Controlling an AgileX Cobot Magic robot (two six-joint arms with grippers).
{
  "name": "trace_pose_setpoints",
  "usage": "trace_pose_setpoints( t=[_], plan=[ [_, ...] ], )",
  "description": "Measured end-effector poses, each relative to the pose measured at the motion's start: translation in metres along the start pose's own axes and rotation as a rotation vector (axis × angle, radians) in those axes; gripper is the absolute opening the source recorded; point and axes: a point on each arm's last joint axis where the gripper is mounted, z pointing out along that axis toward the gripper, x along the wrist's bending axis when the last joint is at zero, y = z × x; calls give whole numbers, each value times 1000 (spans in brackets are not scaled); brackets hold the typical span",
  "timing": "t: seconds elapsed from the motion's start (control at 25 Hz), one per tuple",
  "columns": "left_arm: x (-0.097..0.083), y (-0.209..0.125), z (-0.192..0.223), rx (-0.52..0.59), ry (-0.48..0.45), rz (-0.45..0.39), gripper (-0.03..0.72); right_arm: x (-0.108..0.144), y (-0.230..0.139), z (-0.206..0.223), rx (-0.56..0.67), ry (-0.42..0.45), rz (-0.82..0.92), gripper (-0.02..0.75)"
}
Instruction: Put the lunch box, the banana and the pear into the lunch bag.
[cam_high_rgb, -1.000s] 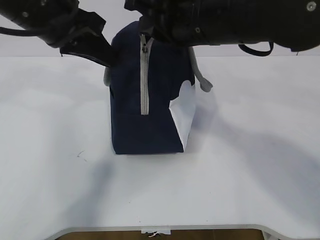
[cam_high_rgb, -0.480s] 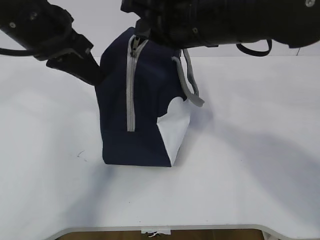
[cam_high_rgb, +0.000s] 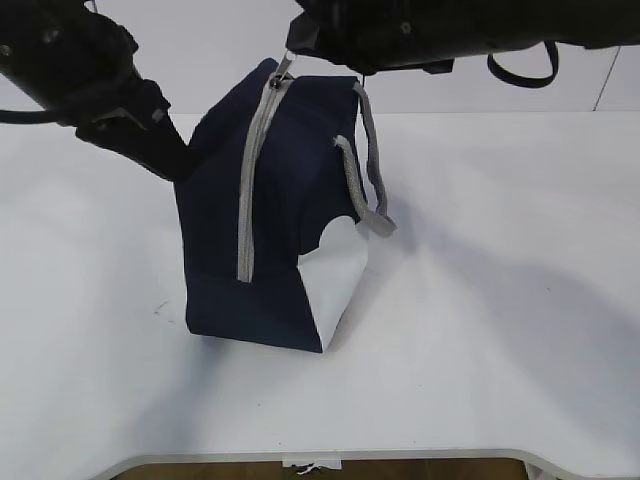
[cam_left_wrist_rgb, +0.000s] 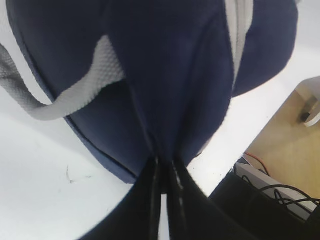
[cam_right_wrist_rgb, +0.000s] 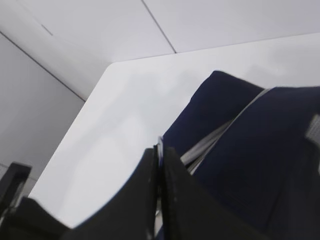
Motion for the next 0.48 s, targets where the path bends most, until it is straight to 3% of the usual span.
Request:
trace_pose_setpoints(
  t=[0.48],
  plan=[
    [-1,-2,-3,17,3,9,-6,-33,25,32,-12,-93,41,1]
  ],
)
